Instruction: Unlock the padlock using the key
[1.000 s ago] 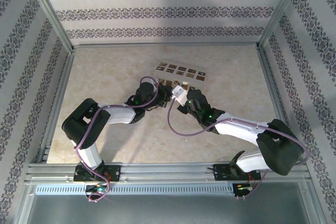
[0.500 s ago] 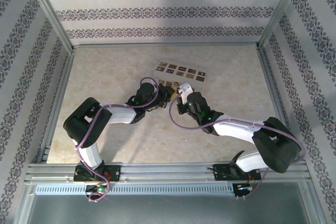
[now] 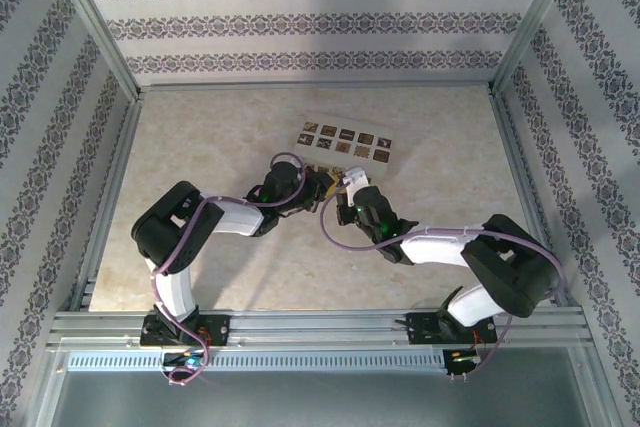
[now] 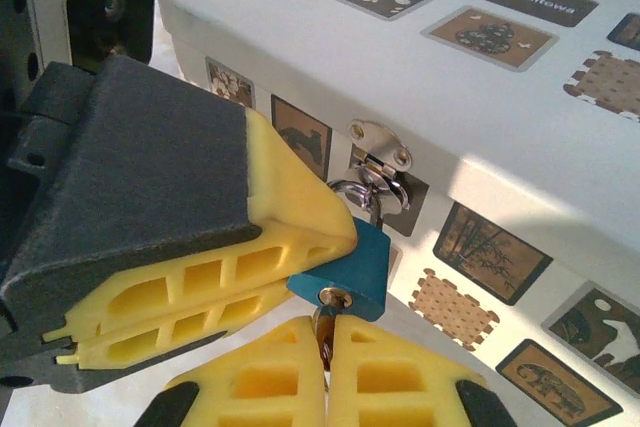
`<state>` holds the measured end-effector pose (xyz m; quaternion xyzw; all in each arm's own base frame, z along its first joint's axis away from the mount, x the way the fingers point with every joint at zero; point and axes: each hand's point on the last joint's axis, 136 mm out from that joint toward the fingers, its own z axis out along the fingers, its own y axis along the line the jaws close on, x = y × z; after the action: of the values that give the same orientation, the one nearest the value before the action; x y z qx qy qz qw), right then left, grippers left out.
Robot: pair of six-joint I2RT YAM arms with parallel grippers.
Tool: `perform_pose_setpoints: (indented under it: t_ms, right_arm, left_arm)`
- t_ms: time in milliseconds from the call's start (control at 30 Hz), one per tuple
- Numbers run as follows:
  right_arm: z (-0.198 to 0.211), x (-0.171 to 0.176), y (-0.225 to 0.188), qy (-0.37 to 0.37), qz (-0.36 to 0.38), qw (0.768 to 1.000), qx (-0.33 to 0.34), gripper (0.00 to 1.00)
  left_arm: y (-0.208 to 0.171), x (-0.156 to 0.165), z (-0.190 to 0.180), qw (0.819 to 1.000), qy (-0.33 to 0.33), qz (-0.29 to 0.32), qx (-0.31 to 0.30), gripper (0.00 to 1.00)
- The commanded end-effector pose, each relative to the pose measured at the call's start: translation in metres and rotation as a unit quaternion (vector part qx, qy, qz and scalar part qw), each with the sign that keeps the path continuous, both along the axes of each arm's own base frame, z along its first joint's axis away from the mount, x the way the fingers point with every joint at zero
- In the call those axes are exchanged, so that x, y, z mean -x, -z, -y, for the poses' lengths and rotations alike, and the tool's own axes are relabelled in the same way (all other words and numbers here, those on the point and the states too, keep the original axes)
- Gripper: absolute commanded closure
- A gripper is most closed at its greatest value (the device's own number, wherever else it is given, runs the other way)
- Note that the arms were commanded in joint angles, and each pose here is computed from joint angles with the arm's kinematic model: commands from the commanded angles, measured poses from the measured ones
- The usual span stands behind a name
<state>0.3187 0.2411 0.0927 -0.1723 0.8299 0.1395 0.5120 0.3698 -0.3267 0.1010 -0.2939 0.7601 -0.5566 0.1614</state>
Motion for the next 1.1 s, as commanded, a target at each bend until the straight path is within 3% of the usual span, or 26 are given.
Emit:
perform_pose_setpoints:
  t_ms: [0, 133, 433, 733, 1067]
  right_arm:
    - [-0.005, -0.006, -0.014, 0.017, 0.032, 0.998, -0.045, 1.00]
    - [-0.005, -0.006, -0.004, 0.023, 0.023, 0.998, -0.048, 1.00]
    - [-0.001, -0.006, 0.018, 0.046, 0.001, 0.997, -0.068, 1.00]
    - [0.007, -0.009, 0.013, 0.070, -0.009, 0.990, -0.119, 1.00]
    - [0.017, -0.009, -0.001, 0.082, -0.045, 0.973, -0.212, 1.00]
  left_arm:
    - [-0.003, 0.004, 0.009, 1.000, 0.017, 0.020, 0.006, 1.00]
    - [0.006, 0.003, 0.009, 1.000, 0.015, 0.012, 0.002, 0.99]
    - [0.018, 0.004, -0.011, 0.999, 0.003, 0.017, -0.032, 0.74]
    - [-0.004, 0.004, -0.061, 0.992, -0.031, 0.062, -0.101, 0.61]
    - [-0.029, 0.015, -0.138, 0.969, -0.098, 0.105, -0.201, 0.54]
